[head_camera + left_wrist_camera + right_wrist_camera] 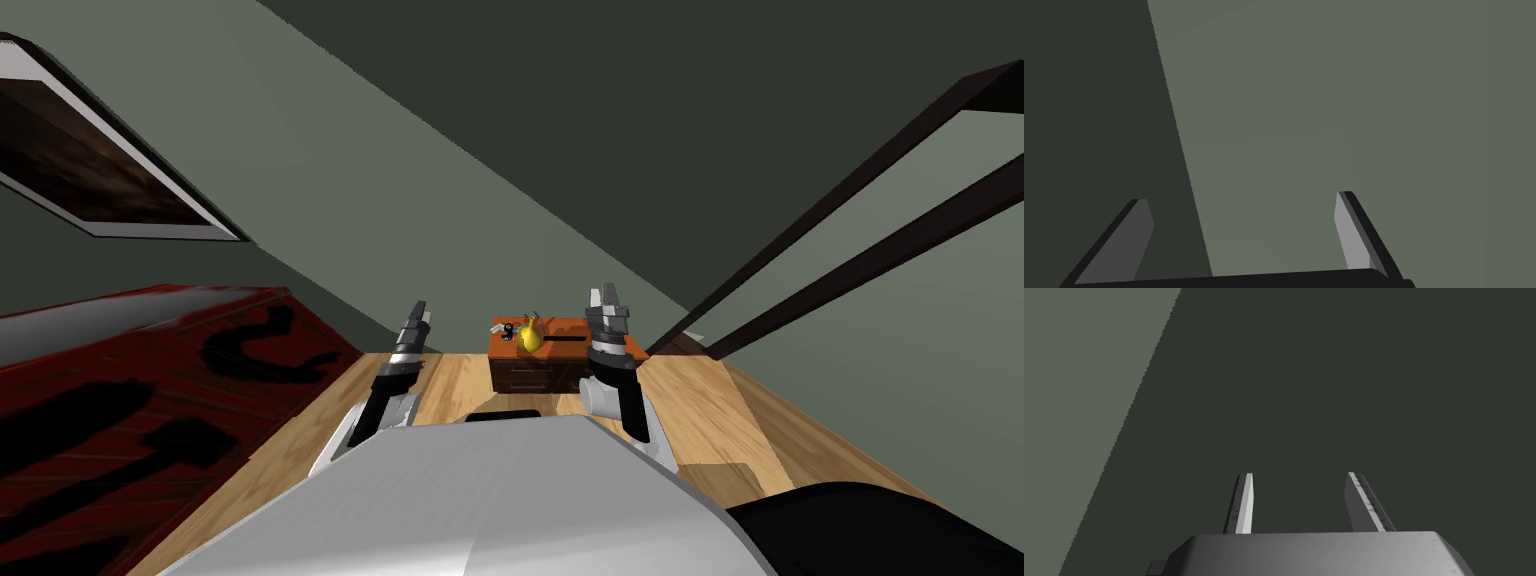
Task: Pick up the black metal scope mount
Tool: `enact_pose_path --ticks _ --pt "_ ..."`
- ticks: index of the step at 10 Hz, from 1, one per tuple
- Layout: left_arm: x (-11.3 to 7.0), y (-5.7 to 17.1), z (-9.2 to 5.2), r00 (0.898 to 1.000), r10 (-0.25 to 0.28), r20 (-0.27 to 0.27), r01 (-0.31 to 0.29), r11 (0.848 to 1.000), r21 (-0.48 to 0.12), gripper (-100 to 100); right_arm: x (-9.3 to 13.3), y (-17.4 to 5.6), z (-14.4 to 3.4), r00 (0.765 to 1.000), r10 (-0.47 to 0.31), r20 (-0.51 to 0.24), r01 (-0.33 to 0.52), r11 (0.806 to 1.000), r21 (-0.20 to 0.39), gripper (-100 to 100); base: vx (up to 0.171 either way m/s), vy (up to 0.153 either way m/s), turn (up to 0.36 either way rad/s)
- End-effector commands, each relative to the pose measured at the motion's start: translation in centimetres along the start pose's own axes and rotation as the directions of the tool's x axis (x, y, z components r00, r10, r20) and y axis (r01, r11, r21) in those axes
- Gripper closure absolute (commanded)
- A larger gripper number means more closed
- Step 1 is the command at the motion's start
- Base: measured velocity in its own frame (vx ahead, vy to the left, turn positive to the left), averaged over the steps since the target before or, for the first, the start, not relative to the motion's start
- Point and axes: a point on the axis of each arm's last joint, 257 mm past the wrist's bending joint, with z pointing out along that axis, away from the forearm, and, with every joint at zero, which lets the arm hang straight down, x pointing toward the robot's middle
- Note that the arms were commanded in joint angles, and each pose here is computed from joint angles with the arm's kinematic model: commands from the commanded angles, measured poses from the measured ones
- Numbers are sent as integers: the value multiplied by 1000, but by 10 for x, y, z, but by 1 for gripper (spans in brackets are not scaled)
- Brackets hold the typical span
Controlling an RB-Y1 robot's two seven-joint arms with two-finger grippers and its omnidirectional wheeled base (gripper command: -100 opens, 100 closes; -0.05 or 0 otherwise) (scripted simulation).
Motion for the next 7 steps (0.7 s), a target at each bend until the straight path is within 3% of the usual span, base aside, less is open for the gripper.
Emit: enact_pose_path --ticks 1,3,7 --pt "6 18 1 1000 3 -16 -3 999 -35 -100 0 0 0 1000 0 0 0 1000 0 0 25 -37 -54" --pt "7 31 1 1000 3 -24 -5 998 -59 -100 0 0 0 1000 0 0 0 1000 0 0 17 -34 -51" --pt "13 83 5 999 -1 -45 -6 988 -155 -100 0 0 0 1000 0 0 0 1000 0 0 19 -43 -82"
